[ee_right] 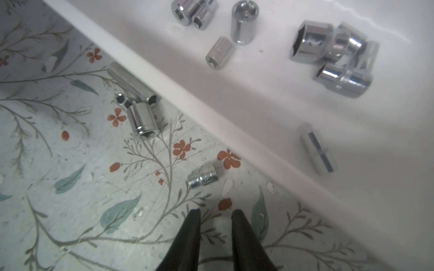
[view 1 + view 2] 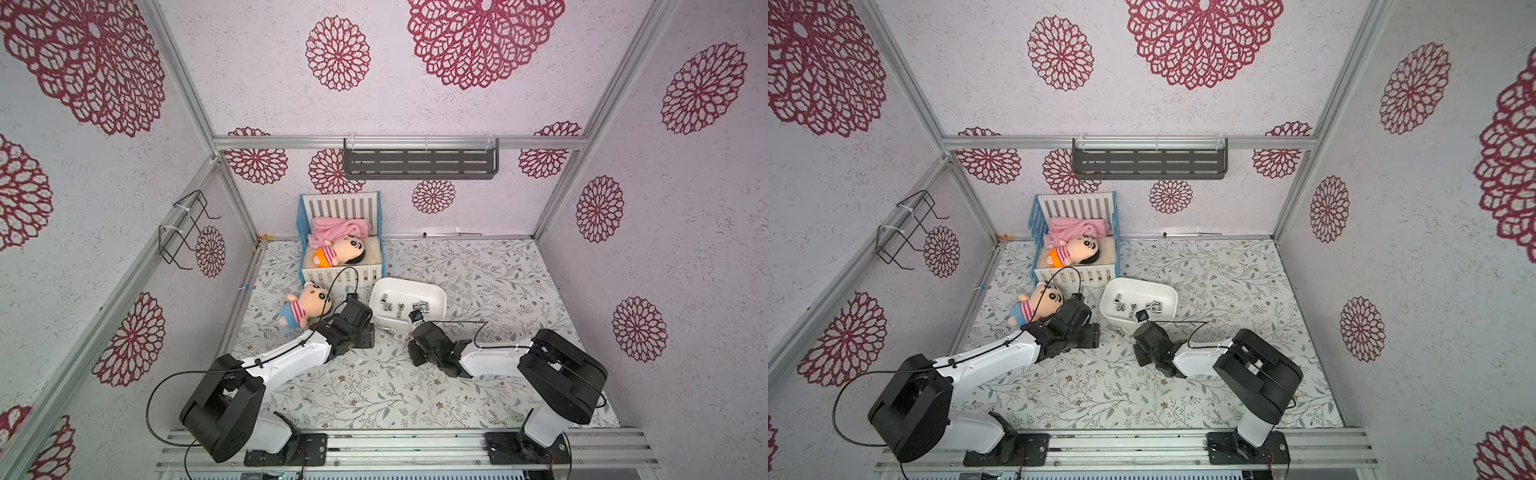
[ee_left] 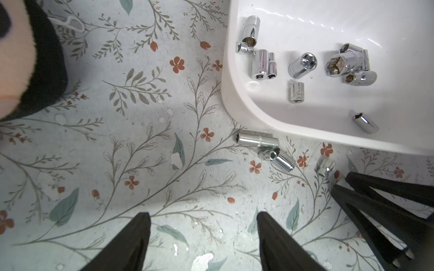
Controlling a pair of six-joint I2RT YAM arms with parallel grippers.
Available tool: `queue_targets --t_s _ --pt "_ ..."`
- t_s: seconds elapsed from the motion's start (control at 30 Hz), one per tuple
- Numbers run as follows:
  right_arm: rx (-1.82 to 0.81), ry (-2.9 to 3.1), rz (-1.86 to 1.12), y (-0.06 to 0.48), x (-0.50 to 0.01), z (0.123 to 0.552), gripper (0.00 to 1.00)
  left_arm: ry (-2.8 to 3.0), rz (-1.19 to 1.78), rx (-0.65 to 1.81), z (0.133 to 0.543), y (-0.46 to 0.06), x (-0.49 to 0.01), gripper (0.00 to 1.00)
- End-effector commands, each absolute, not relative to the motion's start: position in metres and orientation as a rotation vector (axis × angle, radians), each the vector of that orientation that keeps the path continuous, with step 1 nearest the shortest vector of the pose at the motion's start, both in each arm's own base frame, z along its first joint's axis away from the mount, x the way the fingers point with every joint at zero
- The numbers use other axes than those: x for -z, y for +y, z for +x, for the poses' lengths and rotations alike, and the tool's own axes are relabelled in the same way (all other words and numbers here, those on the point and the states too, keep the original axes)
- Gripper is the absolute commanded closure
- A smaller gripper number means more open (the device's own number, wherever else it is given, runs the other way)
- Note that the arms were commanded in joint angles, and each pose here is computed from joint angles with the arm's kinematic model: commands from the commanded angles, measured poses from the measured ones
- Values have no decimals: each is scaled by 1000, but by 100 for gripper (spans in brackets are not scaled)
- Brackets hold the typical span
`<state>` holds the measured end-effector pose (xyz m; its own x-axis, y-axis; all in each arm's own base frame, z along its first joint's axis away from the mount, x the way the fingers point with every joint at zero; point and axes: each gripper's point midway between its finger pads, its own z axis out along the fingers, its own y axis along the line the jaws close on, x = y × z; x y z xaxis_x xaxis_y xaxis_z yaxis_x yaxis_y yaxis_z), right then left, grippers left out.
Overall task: Put the screws on the desktop into the storage box
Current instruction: Pick up the screw from the center of the board.
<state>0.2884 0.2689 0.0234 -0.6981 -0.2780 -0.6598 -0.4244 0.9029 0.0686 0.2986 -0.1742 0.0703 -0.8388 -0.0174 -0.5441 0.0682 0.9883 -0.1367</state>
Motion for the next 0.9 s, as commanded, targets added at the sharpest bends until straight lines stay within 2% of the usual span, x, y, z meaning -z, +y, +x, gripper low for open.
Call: queue_targets --t_s 0.0,0.1,0.53,0.87 --pt "-272 2393 -502 269 -22 290 72 2543 54 198 304 -179 -75 23" --pt "-272 2392 -503 270 -22 290 72 2541 55 200 305 -179 -76 23" --pt "-266 2396 -538 277 -15 290 58 2539 58 200 305 -180 -77 23" --pt "-198 2427 -529 272 -2 295 59 2538 59 205 304 -180 -78 23"
